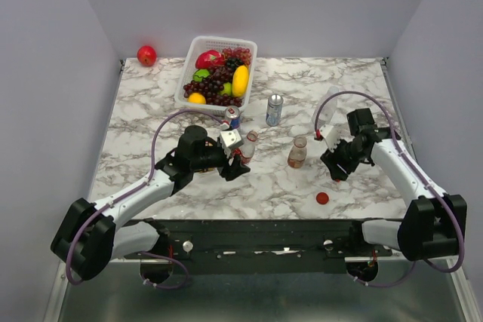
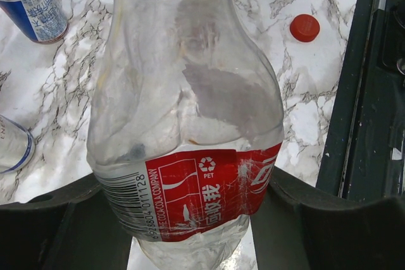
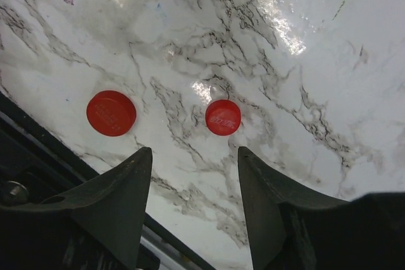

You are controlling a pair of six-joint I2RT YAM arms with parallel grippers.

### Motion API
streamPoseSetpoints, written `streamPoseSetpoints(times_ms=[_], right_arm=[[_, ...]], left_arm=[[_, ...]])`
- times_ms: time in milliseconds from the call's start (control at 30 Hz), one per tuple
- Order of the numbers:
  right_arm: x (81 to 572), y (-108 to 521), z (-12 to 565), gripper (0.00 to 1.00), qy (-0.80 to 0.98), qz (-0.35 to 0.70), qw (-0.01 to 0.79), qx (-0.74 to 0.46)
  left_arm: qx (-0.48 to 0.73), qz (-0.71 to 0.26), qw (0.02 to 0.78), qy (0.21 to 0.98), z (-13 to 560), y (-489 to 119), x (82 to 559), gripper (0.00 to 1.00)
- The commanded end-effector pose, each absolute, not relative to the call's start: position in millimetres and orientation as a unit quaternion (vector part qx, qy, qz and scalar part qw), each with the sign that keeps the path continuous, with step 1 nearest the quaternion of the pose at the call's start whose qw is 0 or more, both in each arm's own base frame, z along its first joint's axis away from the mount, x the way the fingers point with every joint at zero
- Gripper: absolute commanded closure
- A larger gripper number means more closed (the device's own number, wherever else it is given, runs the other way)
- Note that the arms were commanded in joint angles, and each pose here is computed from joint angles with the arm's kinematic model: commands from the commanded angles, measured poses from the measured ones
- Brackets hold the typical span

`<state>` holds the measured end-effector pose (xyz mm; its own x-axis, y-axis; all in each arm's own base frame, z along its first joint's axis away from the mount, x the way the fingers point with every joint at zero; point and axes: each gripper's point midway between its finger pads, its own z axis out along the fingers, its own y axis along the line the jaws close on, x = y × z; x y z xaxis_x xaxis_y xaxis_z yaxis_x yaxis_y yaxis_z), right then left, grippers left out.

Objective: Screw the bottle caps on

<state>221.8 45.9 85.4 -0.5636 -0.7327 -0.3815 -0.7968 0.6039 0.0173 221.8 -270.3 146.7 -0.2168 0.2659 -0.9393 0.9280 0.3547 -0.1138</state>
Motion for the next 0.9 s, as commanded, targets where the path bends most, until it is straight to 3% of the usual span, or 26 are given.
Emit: streamPoseSetpoints(times_ms=[0,400,867], right_arm=[[235.3,32.4,55.7,0.35,0.867,0.049,0.182,-0.462],[253.8,25.6,43.4,0.38,0.868,0.026,0.177,-0.463],[241.7,19.7,22.5,0.41,0.873,0.024,0.147,-0.464]], left_arm=[[0.433,-0.369,0.45,0.689,152.2,-271.7,224.1,1.0],[0.438,-0.362,0.445,0.692,149.2,-270.7,225.4,1.0],[0.435,-0.366,0.447,0.691,151.2,-273.6,228.2,1.0]])
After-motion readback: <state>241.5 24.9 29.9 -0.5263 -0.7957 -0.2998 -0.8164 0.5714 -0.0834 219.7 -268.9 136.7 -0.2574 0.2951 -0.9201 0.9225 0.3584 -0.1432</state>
